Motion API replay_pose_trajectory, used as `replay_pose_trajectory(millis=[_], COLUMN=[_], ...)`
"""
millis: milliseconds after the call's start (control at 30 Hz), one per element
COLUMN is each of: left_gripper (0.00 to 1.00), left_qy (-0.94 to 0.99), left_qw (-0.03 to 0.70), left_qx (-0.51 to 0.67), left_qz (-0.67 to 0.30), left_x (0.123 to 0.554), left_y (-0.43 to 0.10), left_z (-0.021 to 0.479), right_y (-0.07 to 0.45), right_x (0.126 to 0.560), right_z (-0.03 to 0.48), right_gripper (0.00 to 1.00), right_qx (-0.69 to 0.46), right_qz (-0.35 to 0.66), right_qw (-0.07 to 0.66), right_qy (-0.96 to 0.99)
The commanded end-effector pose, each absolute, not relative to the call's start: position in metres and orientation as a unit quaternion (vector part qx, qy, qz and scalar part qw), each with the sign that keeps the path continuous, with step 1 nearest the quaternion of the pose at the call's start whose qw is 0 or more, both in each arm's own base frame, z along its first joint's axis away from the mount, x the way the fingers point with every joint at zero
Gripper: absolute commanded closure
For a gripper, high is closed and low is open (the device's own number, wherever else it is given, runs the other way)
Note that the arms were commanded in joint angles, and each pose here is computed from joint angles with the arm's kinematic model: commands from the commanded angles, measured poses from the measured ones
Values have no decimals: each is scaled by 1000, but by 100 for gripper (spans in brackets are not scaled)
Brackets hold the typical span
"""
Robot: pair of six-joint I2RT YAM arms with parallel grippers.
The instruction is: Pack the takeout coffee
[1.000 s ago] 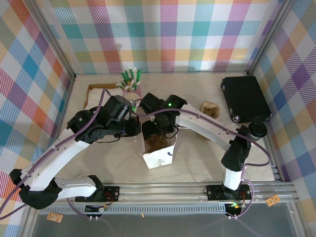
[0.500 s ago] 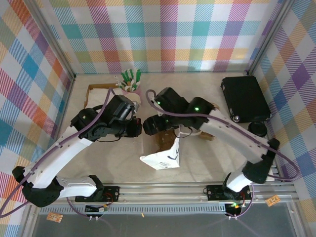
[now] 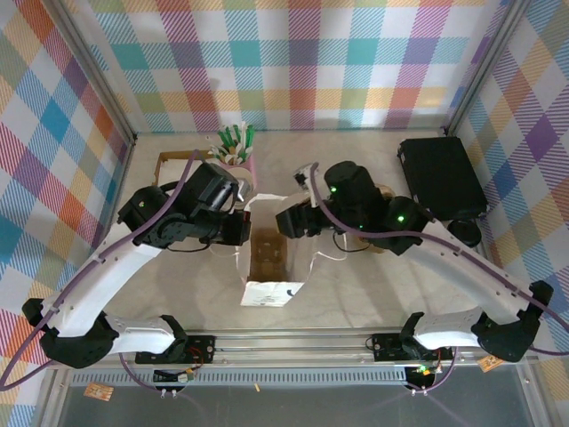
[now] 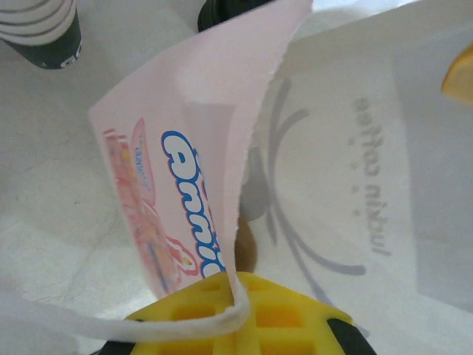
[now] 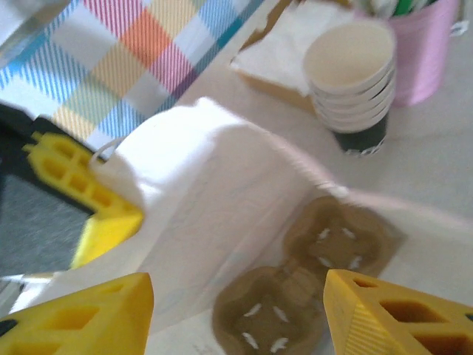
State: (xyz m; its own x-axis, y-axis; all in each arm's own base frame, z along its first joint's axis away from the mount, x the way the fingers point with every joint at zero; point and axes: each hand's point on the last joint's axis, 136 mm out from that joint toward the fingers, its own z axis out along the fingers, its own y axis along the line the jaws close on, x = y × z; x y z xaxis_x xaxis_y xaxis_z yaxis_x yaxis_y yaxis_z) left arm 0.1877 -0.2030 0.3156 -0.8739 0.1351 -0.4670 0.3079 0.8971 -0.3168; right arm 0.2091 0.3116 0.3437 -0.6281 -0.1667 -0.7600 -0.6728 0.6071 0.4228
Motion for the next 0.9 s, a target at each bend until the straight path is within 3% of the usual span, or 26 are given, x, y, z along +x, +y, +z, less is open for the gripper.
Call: replay_pose_trajectory(millis=[0, 333, 733, 867], left_gripper=[100, 100, 100, 100], left_qy=[949, 945, 914, 912], left_qw=[219, 202, 279, 272], left_qx=[142, 215, 246, 254], left_qz=[-177, -139, -161, -171], left_x=[182, 175, 181, 178], left_y=[-196, -202, -210, -214], left_z=[321, 315, 347, 350], right_y=[296, 257, 245, 239], right_x=[231, 271, 285, 286], right_z=[387, 369, 329, 324], right_gripper=[38, 37, 37, 37], right_qx=[-221, -148, -124, -115], right_qz=[387, 344, 321, 317], right_qw=[429, 442, 413, 412], right_qy=[786, 815, 843, 847])
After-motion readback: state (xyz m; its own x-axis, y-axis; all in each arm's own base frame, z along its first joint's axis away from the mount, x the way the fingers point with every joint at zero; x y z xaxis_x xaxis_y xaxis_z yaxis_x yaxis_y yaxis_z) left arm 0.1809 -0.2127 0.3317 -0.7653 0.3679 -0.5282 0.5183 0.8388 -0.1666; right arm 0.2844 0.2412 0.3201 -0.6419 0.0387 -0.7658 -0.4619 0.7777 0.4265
